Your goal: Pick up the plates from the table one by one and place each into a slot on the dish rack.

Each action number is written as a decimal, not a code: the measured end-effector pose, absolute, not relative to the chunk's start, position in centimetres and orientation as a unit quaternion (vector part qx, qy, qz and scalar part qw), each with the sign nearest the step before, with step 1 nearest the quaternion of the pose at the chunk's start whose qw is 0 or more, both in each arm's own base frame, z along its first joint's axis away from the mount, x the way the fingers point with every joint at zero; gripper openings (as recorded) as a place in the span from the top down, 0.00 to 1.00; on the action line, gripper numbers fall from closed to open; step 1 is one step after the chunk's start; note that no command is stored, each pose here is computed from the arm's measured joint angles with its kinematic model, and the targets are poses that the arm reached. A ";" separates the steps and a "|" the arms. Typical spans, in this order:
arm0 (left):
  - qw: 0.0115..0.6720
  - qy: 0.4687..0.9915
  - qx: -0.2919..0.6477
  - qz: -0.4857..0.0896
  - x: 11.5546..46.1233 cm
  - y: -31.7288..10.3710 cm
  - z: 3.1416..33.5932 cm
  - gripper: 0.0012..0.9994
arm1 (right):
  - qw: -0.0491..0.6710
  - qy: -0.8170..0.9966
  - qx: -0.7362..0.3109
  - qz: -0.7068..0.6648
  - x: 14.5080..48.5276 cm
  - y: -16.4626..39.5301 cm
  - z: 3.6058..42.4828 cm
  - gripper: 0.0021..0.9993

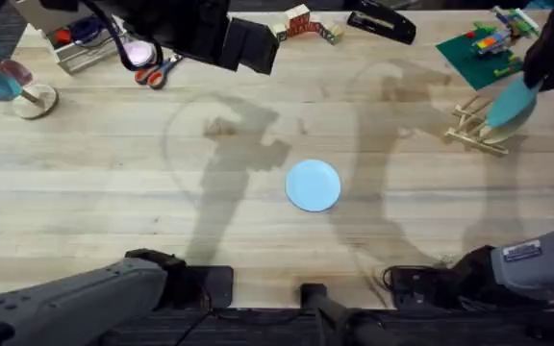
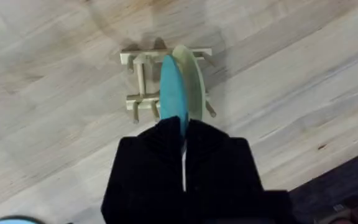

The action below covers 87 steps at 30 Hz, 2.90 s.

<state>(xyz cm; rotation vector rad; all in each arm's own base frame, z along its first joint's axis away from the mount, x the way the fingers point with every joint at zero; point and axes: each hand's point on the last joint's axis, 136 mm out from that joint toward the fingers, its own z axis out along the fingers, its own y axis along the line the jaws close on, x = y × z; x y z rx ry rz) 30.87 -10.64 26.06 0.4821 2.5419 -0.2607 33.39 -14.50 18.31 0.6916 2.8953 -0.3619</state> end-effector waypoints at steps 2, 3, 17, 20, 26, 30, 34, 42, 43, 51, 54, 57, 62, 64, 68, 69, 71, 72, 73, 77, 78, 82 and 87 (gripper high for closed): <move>0.267 0.942 0.179 -0.097 30.9 -10.6 26.1 0.01 | 0.067 0.964 0.230 -0.120 33.4 -14.5 18.0 0.97; 0.267 0.942 0.179 -0.097 30.9 -10.6 26.1 0.01 | 0.065 0.964 0.229 -0.120 33.5 -14.5 17.9 0.97; 0.267 0.942 0.179 -0.097 30.9 -10.6 26.1 0.01 | 0.046 0.966 0.228 -0.117 33.6 -14.5 16.5 0.97; 0.267 0.942 0.179 -0.097 30.9 -10.6 26.1 0.00 | 0.040 0.966 0.227 -0.117 33.7 -14.6 16.1 0.97; 0.267 0.942 0.179 -0.097 30.9 -10.6 26.1 0.00 | 0.038 0.966 0.227 -0.117 33.7 -14.6 15.9 0.97; 0.267 0.942 0.179 -0.097 30.9 -10.6 26.1 0.01 | 0.037 0.966 0.227 -0.117 33.7 -14.6 15.9 0.97; 0.267 0.942 0.179 -0.097 30.9 -10.6 26.1 0.01 | 0.038 0.966 0.227 -0.117 33.7 -14.6 15.9 0.97; 0.267 0.942 0.179 -0.097 30.9 -10.6 26.1 0.01 | 0.037 0.966 0.227 -0.117 33.7 -14.6 15.9 0.83; 0.267 0.942 0.179 -0.097 30.9 -10.6 26.1 0.01 | 0.037 0.966 0.227 -0.117 33.7 -14.6 15.9 0.83; 0.267 0.942 0.179 -0.097 30.9 -10.6 26.1 0.01 | 0.037 0.966 0.226 -0.117 33.7 -14.6 15.9 0.82; 0.267 0.942 0.179 -0.097 30.9 -10.6 26.1 0.01 | 0.031 0.967 0.226 -0.116 33.5 -14.5 15.9 0.82; 0.267 0.942 0.179 -0.097 30.9 -10.6 26.1 0.01 | 0.025 0.967 0.226 -0.116 33.1 -14.4 16.0 0.82; 0.267 0.942 0.179 -0.097 30.9 -10.6 26.1 0.01 | 0.035 0.967 0.224 -0.116 32.4 -13.9 17.8 0.72; 0.267 0.942 0.179 -0.097 30.9 -10.6 26.1 0.01 | 0.056 0.966 0.222 -0.117 32.4 -13.5 19.2 0.56; 0.267 0.942 0.179 -0.097 30.9 -10.6 26.1 0.01 | 0.107 0.968 0.203 -0.107 32.2 -11.5 22.5 0.28; 0.267 0.942 0.179 -0.097 30.9 -10.6 26.1 0.01 | 0.118 0.968 0.197 -0.105 32.2 -11.0 23.2 0.23; 0.267 0.942 0.179 -0.097 30.9 -10.6 26.1 0.01 | 0.140 0.968 0.185 -0.100 31.8 -9.8 24.6 0.16; 0.267 0.942 0.179 -0.097 30.9 -10.6 26.1 0.01 | 0.149 0.968 0.177 -0.098 31.6 -9.2 25.2 0.07; 0.267 0.942 0.179 -0.097 30.9 -10.6 26.1 0.01 | 0.156 0.968 0.170 -0.095 31.3 -8.6 25.8 0.02; 0.267 0.942 0.179 -0.097 30.9 -10.6 26.1 0.01 | 0.188 0.967 0.147 -0.086 30.4 -6.8 27.8 0.00; 0.267 0.942 0.179 -0.097 30.9 -10.6 26.1 0.01 | 0.195 0.967 0.143 -0.083 30.1 -6.4 28.2 0.00; 0.267 0.942 0.179 -0.097 30.9 -10.6 26.1 0.01 | 0.222 0.967 0.116 -0.054 28.8 -4.5 29.9 0.00; 0.267 0.942 0.179 -0.097 30.9 -10.6 26.1 0.01 | 0.256 0.964 0.077 -0.012 27.4 -2.4 31.0 0.00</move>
